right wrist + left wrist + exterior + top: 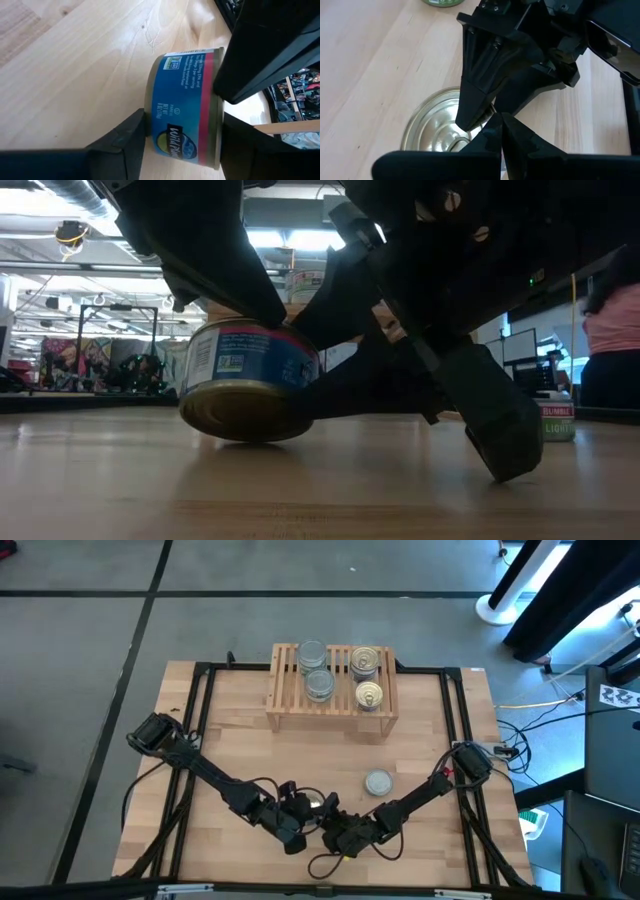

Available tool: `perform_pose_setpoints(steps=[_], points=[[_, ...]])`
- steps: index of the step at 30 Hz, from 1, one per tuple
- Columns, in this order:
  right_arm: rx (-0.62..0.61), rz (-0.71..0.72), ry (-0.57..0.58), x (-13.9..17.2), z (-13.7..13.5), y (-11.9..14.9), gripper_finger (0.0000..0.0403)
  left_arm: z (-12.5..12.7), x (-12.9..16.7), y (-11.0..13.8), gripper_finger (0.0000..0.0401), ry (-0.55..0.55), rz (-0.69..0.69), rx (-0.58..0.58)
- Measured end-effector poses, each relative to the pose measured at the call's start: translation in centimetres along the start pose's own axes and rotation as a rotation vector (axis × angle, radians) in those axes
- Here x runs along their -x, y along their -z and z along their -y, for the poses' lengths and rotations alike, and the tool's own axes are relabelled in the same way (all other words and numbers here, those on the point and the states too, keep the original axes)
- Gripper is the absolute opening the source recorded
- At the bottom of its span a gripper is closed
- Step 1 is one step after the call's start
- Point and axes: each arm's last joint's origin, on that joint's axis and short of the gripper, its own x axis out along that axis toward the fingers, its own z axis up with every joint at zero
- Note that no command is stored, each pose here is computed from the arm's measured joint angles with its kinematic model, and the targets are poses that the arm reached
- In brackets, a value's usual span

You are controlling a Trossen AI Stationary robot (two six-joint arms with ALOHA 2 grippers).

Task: Stack canned seafood by type on shelf
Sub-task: Stack the blue pink tuna can on top of the blue pink tuna can on the shelf

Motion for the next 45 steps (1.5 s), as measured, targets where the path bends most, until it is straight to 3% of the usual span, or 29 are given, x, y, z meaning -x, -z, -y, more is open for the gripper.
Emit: perform_pose_setpoints(steps=[5, 11, 15, 24, 34, 45], points=[[-0.008, 0.011, -0.003, 0.0, 0.0, -0.1, 0.0189, -0.1, 0.6, -0.3, 0.0017, 0.037, -0.021, -0.015], [-0.013, -0.006, 0.019, -0.2, 0.2, 0.0, 0.0189, -0.1, 2.8, -1.5, 0.0095, 0.142, -0.037, -0.017], [-0.011, -0.011, 0.027, -0.1, 0.2, 0.0, 0.0188, -0.3, 4.1, -2.0, 0.0131, 0.155, -0.032, -0.059], [-0.003, -0.009, 0.036, 1.0, 0.7, -0.6, 0.0189, -1.5, 7.4, -2.2, 0.0141, 0.132, -0.094, -0.073], [-0.053, -0.010, 0.121, 5.7, 5.8, -2.6, 0.0189, -2.9, 10.3, -2.4, 0.0133, 0.111, -0.137, -0.079], [-0.045, -0.125, 0.281, 12.8, 13.3, -1.9, 0.0189, -3.0, 10.5, -2.4, 0.0133, 0.107, -0.138, -0.081]])
